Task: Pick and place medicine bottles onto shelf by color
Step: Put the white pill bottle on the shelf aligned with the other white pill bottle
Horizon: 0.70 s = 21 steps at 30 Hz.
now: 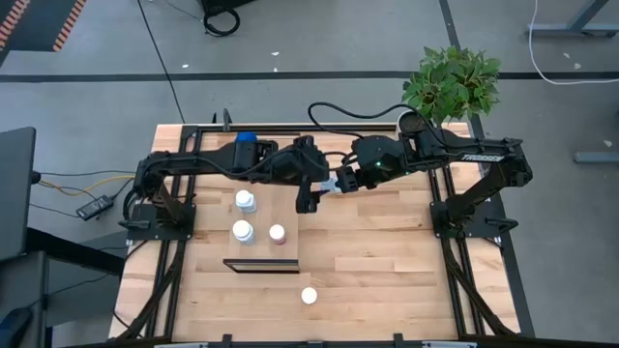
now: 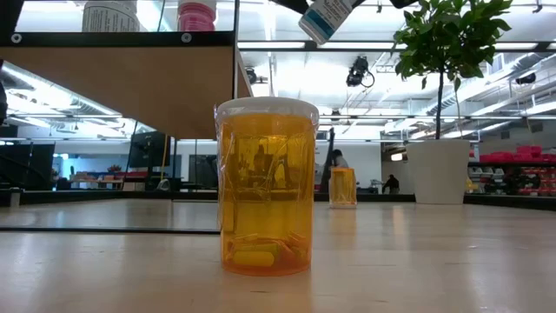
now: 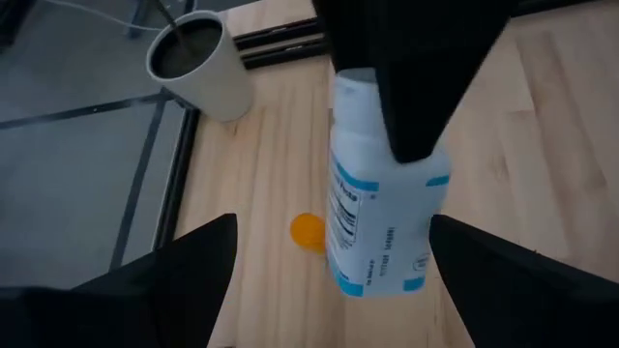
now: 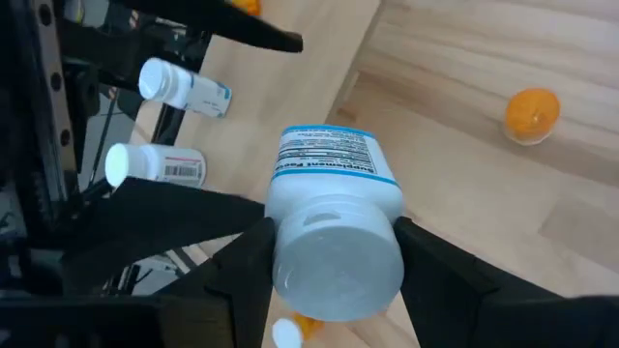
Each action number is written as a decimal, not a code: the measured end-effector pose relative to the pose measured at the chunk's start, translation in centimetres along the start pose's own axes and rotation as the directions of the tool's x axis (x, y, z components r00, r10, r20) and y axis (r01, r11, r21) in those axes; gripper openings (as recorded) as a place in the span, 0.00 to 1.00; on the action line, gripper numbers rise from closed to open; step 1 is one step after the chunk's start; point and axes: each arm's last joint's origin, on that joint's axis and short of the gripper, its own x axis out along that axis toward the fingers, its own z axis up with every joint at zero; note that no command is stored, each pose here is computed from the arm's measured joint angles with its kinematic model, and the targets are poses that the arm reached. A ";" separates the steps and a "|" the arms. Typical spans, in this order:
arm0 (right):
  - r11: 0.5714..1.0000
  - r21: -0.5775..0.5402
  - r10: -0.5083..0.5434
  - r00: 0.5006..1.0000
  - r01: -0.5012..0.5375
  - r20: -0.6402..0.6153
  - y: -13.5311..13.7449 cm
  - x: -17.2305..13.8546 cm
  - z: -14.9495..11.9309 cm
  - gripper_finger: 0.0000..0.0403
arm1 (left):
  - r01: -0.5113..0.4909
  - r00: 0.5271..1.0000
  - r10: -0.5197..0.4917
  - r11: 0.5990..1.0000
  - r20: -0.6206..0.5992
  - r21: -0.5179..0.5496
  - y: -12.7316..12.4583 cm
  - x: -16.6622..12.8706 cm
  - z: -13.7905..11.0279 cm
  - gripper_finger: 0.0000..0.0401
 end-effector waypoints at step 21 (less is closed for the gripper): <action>0.997 -0.015 0.075 0.995 -0.075 0.064 0.7 0.0 0.8 0.49 | 0.086 0.996 -0.086 0.995 0.004 -0.040 0.0 1.2 -0.1 0.84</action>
